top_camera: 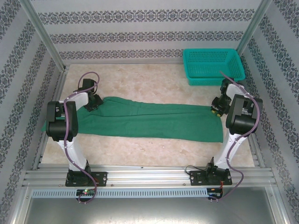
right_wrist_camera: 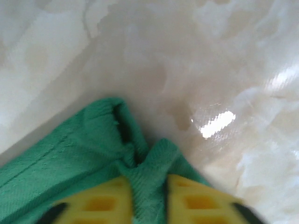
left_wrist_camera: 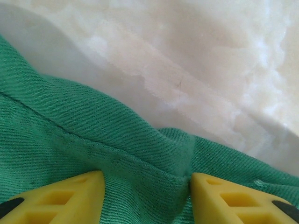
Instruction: Roll up the long pants
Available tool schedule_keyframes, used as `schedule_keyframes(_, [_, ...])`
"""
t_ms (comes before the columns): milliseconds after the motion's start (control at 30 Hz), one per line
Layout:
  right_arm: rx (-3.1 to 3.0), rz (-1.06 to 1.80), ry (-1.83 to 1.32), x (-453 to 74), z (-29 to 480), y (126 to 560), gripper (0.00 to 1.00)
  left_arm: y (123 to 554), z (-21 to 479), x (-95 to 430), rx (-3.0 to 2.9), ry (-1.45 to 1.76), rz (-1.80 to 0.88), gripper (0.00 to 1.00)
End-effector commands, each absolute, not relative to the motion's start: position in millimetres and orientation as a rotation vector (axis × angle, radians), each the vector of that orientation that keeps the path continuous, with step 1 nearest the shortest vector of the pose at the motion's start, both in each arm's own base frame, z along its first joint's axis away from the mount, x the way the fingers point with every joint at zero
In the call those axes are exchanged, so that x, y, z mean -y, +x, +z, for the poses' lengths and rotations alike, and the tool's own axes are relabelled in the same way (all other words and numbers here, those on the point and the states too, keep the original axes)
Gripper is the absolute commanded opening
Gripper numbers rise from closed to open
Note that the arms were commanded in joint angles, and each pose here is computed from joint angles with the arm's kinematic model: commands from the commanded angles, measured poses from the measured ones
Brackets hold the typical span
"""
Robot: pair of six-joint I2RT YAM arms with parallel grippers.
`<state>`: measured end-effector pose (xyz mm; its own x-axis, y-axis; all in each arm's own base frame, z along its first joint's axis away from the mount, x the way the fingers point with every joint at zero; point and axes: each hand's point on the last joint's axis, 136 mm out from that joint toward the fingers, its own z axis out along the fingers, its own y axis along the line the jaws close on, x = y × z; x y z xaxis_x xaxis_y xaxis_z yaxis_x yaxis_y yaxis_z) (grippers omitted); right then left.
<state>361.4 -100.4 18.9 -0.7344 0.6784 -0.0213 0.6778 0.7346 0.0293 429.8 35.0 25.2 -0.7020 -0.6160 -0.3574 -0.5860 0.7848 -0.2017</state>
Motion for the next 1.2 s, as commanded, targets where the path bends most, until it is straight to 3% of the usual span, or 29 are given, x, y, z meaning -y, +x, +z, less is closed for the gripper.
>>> schedule_keyframes(0, [-2.890, 0.018, 1.145, 101, 18, 363, 0.00, 423, 13, -28, -2.611, -0.901, -0.123, 0.50])
schedule_keyframes(400, [-2.710, -0.069, 1.109, 126, 103, 376, 0.00, 420, 14, -35, -2.582, -0.953, -0.076, 0.47])
schedule_keyframes(633, [-2.701, -0.124, 1.166, 139, 88, 374, 0.00, 416, 12, -40, -2.566, -0.997, -0.041, 0.50])
schedule_keyframes(667, [-2.704, -0.126, 1.181, 139, 82, 374, 0.03, 417, 12, -39, -2.567, -0.996, -0.050, 0.53])
schedule_keyframes(733, [-2.701, -0.075, 1.192, 134, 75, 379, 0.24, 418, 14, -37, -2.570, -0.973, -0.066, 0.58])
schedule_keyframes(833, [-2.650, -0.054, 1.131, 120, 83, 383, 0.67, 421, 37, -35, -2.523, -0.897, -0.080, 0.67])
schedule_keyframes(867, [-2.642, -0.078, 1.091, 114, 89, 383, 0.71, 420, 53, -35, -2.489, -0.858, -0.066, 0.71])
schedule_keyframes(900, [-2.646, -0.090, 1.054, 105, 93, 383, 0.90, 421, 67, -31, -2.466, -0.797, -0.068, 0.76])
schedule_keyframes(933, [-2.657, -0.080, 1.019, 94, 96, 383, 0.93, 425, 81, -22, -2.447, -0.729, -0.102, 0.81])
schedule_keyframes(1033, [-2.718, -0.023, 0.873, 48, 102, 387, 0.93, 440, 108, 20, -2.458, -0.540, -0.311, 0.83])
schedule_keyframes(1167, [-2.795, 0.091, 0.655, -28, 103, 390, 0.86, 455, 107, 68, -2.536, -0.382, -0.386, 0.81])
